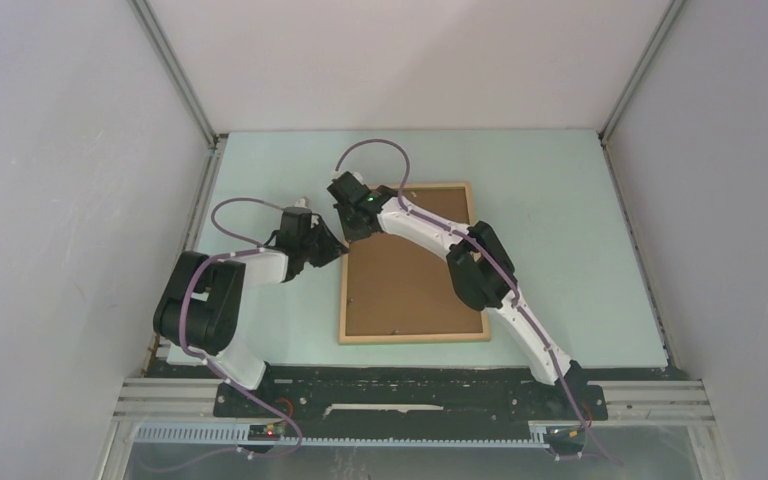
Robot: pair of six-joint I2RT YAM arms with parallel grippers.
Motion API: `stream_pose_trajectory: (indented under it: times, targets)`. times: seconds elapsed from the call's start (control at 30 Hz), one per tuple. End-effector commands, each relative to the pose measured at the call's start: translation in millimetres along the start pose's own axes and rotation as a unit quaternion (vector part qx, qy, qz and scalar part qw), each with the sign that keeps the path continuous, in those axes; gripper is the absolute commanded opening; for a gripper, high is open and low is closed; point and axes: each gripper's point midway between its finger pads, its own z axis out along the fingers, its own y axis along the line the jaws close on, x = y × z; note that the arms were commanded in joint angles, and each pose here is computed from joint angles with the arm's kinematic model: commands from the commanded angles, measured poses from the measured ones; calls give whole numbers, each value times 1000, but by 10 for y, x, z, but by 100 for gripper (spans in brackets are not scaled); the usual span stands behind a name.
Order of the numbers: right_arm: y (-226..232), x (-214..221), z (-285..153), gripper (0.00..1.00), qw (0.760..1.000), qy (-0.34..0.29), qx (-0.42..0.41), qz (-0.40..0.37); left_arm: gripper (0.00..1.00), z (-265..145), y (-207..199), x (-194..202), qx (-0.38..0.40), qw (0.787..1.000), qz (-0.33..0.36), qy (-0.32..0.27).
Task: Put the photo into the frame
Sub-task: Install the photo frame at the center of the board.
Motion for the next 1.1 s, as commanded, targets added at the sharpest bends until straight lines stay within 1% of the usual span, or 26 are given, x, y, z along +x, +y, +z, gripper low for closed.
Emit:
stream_pose_trajectory:
  times: [0.0, 0.1, 0.17, 0.3, 0.37, 0.4, 0.43, 0.5, 0.57, 0.63, 0.7, 0.77, 0.9, 1.0, 1.07]
  targets:
    - [-121, 647, 175, 15, 995, 86, 46, -16, 0, -83, 305, 280, -46, 998, -5, 43]
    - [-97, 596, 96, 16, 996, 88, 23, -2, 0, -81, 274, 301, -37, 998, -13, 46]
    - [-127, 558, 57, 17, 996, 80, 34, -1, 0, -76, 252, 336, -30, 998, -22, 52]
    - [-13, 718, 127, 17, 995, 98, 25, 7, 1, -47, 204, 442, -5, 996, -56, 67]
    - [169, 747, 123, 17, 995, 101, -4, 9, 1, -10, 183, 503, 8, 994, -69, 79]
    - [290, 749, 103, 17, 993, 110, -40, 23, 1, 4, 161, 520, 17, 993, -75, 84]
    - [415, 736, 82, 17, 989, 116, -79, 39, 1, 6, 135, 540, 28, 992, -82, 88]
    - [509, 718, 48, 17, 977, 128, -145, 83, 0, -22, 115, 540, 46, 990, -101, 88]
    - [528, 680, 21, 17, 958, 135, -210, 141, 0, -49, 119, 517, 52, 990, -103, 86]
    - [517, 662, 3, 16, 939, 139, -254, 187, 0, -50, 146, 526, 47, 990, -95, 91]
    - [490, 645, 22, 16, 929, 143, -269, 209, 0, -36, 164, 584, 47, 989, -99, 102]
    - [482, 657, 44, 16, 929, 153, -264, 211, 0, -26, 157, 602, 53, 988, -104, 104]
    - [535, 654, 61, 16, 929, 161, -260, 209, 0, -39, 132, 592, 56, 988, -93, 113]
    - [539, 540, 59, 15, 919, 125, -297, 229, 0, -83, 111, 541, 63, 989, -90, 103]
    - [566, 427, 32, 16, 913, 111, -323, 223, 0, -112, 83, 543, 70, 988, -90, 103]
